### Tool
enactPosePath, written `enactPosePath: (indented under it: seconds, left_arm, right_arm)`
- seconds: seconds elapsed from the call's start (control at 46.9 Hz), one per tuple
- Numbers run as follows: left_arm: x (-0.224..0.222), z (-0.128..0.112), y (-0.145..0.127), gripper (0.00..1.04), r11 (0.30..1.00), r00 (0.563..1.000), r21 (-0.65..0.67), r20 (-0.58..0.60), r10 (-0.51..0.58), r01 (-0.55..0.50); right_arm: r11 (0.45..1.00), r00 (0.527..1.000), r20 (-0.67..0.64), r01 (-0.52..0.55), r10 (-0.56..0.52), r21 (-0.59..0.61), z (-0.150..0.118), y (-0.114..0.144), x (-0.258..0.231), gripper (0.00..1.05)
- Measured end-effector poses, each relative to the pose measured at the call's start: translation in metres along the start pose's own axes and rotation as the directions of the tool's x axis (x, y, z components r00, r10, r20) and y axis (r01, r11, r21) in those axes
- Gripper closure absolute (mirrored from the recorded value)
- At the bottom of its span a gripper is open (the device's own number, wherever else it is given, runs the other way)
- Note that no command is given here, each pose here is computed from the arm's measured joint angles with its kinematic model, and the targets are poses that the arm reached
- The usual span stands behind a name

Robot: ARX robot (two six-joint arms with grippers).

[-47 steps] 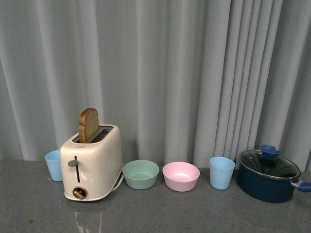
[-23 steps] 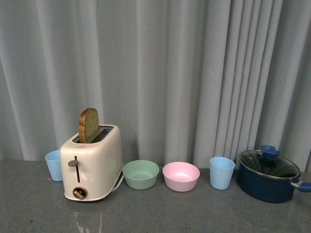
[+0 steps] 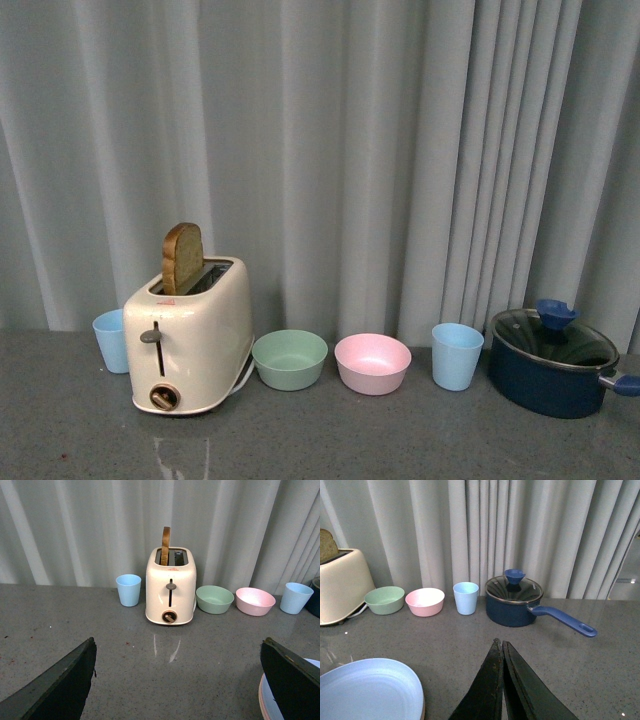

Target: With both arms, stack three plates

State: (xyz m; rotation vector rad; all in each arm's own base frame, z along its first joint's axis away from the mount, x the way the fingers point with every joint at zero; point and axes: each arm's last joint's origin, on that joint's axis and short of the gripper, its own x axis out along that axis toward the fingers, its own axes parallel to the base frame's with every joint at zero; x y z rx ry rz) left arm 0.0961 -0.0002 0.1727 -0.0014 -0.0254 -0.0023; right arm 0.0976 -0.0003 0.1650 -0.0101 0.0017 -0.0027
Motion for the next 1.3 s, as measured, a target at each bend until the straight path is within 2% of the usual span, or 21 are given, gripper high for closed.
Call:
enactPosePath:
  seconds: [0.064, 0.32, 0.555, 0.619, 1.301]
  left_arm:
    - [0.0000, 0.0000, 0.0000, 0.07, 1.000, 1.000, 0.000, 0.000, 0.000, 0.000]
    - [0.0000, 0.0000, 0.0000, 0.07, 1.000, 1.000, 0.000, 0.000, 0.000, 0.000]
    - [0.0000, 0.0000, 0.0000, 0.07, 1.000, 1.000, 0.000, 0.000, 0.000, 0.000]
    - [0.0000, 0.0000, 0.0000, 0.07, 1.000, 1.000, 0.000, 0.000, 0.000, 0.000]
    - [0.0000, 0.0000, 0.0000, 0.07, 1.000, 1.000, 0.000, 0.000, 0.000, 0.000]
  right_arm:
    - [1.000, 1.000, 0.000, 0.000, 0.000, -0.001, 0.0000, 0.0000, 0.0000, 1.00]
    - [1.000, 1.000, 0.000, 0.000, 0.000, 0.000, 0.0000, 0.0000, 0.0000, 0.59]
    - [1.000, 1.000, 0.000, 0.000, 0.000, 0.000, 0.0000, 0.0000, 0.0000, 0.06]
    - [1.000, 1.000, 0.000, 0.000, 0.000, 0.002, 0.0000, 0.0000, 0.0000, 0.08]
    - [1.000, 1.000, 0.000, 0.000, 0.000, 0.002, 0.0000, 0.0000, 0.0000, 0.07]
